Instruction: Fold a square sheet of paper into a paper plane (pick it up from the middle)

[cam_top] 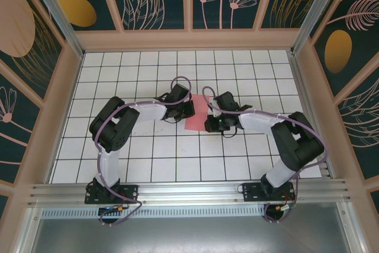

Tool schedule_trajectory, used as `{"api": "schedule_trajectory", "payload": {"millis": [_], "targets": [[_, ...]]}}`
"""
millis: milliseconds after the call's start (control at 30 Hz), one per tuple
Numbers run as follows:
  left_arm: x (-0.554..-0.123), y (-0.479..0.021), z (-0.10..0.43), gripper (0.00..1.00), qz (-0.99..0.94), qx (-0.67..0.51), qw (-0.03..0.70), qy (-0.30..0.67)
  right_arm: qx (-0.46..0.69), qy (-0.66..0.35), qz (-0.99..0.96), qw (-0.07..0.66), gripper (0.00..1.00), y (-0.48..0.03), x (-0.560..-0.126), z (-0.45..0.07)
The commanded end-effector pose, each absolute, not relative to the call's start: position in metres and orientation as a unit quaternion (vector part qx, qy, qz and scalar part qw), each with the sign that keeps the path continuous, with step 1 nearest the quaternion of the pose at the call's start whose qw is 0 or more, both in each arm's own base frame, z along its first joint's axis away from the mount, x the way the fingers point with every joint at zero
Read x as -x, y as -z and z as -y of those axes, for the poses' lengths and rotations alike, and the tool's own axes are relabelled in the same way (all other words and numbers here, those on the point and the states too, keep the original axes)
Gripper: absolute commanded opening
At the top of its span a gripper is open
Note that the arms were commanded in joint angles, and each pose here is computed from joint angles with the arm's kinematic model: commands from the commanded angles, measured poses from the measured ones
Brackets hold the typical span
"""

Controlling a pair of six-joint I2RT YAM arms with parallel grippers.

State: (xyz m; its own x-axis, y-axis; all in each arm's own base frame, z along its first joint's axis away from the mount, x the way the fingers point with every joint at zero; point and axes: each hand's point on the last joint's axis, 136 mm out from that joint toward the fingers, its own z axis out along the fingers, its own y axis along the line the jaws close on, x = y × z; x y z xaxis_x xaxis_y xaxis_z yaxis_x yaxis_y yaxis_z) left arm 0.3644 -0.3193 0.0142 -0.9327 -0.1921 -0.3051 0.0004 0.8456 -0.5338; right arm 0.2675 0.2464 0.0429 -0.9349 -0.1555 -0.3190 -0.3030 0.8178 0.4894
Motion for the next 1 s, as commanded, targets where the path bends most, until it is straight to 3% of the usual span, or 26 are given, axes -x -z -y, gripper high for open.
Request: {"api": "schedule_trajectory", "payload": {"millis": [0, 267, 500, 967], "targets": [[-0.344, 0.032, 0.293, 0.07, -0.967, 0.069, 0.132, 0.208, 0.12, -0.292, -0.934, 0.168, 0.02, -0.07, -0.288, -0.257], [-0.343, 0.032, 0.293, 0.07, -0.966, 0.07, 0.131, 0.212, 0.111, -0.301, -0.936, 0.146, 0.0, -0.048, -0.311, -0.278], [-0.343, 0.032, 0.293, 0.06, -0.966, 0.071, 0.131, 0.211, 0.106, -0.297, -0.942, 0.118, 0.0, -0.023, -0.306, -0.278], [-0.344, 0.035, 0.287, 0.06, -0.968, 0.078, 0.136, 0.196, 0.056, -0.271, -0.96, 0.048, 0.0, 0.007, -0.23, -0.231]]}}
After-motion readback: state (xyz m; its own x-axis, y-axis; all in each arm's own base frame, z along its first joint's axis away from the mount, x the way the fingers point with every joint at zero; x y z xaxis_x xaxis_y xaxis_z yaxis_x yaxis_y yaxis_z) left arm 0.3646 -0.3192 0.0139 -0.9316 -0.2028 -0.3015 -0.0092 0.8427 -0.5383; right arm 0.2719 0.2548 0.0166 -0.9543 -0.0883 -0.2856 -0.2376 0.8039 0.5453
